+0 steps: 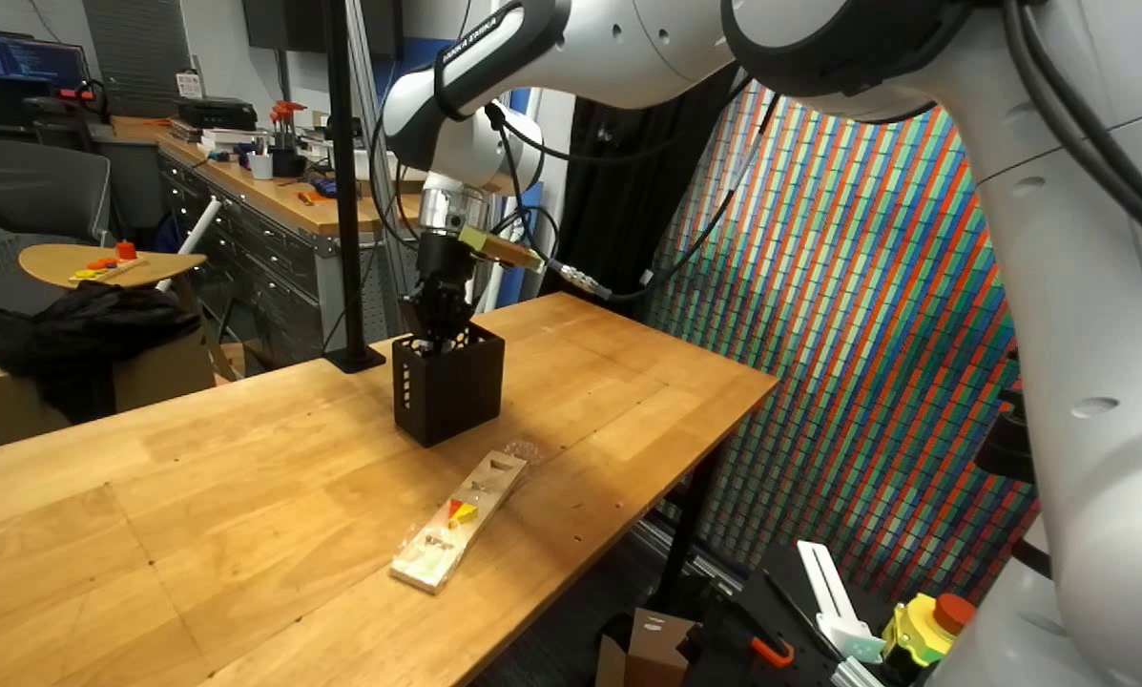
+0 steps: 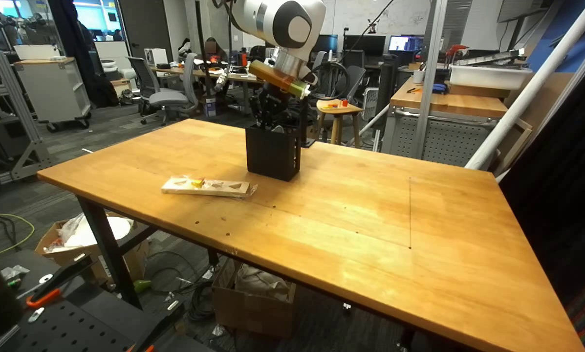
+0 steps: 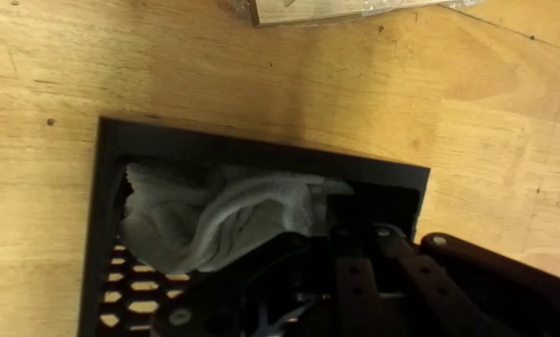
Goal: Put the white towel in the black box
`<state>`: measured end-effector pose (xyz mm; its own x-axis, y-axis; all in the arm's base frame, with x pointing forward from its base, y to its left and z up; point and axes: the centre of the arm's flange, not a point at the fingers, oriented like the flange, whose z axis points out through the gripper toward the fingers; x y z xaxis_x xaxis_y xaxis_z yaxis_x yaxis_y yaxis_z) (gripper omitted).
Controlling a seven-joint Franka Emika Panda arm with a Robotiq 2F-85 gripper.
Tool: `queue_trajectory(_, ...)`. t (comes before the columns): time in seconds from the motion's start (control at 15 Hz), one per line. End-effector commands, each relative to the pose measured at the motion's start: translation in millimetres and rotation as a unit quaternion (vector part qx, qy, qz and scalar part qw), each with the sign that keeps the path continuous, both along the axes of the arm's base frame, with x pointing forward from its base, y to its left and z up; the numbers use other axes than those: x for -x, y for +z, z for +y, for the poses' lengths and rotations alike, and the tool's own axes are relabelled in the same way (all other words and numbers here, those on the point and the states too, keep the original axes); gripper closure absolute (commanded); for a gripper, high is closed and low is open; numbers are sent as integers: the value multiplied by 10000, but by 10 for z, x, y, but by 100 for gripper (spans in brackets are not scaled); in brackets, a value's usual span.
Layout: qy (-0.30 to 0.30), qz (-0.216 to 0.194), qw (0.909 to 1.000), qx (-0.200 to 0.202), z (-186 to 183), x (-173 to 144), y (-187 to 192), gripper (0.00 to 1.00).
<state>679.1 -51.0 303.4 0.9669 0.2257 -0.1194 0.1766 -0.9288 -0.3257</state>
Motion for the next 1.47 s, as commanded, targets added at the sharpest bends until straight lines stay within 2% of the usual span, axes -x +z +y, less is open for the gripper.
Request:
queue_trajectory(0.0, 37, -139, 9996, 225, 21, 144, 353, 100)
queue_trajectory(0.4, 226, -233, 9982, 503, -173, 16, 647, 100)
queue_trajectory(0.67, 129, -165, 9946, 1021, -248, -50, 786, 100)
queue_trajectory(0.93, 26, -191, 9892, 1455, -142, -139, 938, 100)
queue_trajectory(1.13, -10, -173, 9876, 1558, -33, -170, 1002, 100)
queue_trajectory(1.4, -52, -219, 9884, 1504, 23, -176, 986, 100)
